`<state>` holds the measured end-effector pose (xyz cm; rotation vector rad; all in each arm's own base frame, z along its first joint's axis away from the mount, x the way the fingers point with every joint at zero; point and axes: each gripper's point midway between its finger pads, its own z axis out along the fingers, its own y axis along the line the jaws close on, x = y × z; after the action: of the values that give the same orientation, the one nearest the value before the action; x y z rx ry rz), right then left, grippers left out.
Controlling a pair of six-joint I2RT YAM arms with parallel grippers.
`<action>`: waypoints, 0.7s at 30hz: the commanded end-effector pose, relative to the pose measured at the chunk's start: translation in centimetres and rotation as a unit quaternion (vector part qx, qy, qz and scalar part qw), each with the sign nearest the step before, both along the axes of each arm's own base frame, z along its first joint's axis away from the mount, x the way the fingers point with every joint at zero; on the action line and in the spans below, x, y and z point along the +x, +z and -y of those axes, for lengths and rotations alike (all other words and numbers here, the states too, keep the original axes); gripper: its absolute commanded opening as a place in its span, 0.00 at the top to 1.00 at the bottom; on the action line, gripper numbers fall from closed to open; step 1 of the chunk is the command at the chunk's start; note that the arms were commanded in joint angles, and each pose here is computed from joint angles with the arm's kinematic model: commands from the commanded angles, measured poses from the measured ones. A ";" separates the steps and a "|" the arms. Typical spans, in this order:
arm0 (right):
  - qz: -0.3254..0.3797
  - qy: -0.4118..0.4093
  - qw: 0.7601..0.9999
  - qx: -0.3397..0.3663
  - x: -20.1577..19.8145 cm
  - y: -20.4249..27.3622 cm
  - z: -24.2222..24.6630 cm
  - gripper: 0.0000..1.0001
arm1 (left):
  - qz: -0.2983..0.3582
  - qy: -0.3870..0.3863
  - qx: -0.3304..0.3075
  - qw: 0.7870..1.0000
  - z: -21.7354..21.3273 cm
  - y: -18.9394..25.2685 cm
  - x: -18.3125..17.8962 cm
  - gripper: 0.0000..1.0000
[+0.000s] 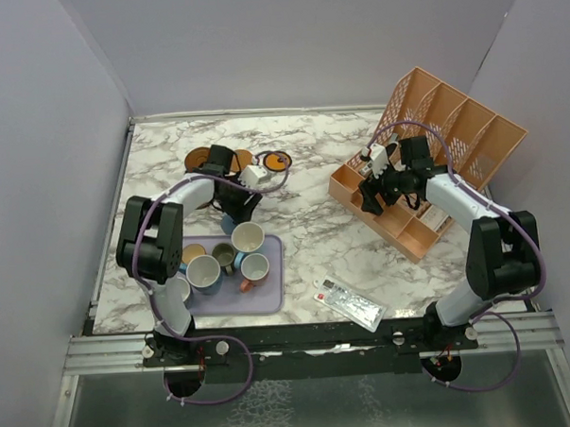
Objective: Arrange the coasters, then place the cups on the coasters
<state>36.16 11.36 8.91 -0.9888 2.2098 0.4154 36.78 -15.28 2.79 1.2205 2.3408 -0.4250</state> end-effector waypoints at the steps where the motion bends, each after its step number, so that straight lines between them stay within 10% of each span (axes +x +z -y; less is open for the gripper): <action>1: -0.006 0.011 1.000 0.008 0.2 0.2 -0.4 0.24 | 0.027 0.033 -0.027 0.999 -2.5 3.6 0.6 0.40; 21: -0.009 0.011 1.000 0.007 0.2 0.1 -0.4 0.24 | -0.029 -0.015 0.074 0.997 -9.4 -0.7 -3.9 0.38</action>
<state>36.14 11.37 8.28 -0.9905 2.2315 0.4256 33.88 -6.46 3.04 1.2441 2.4239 -0.3022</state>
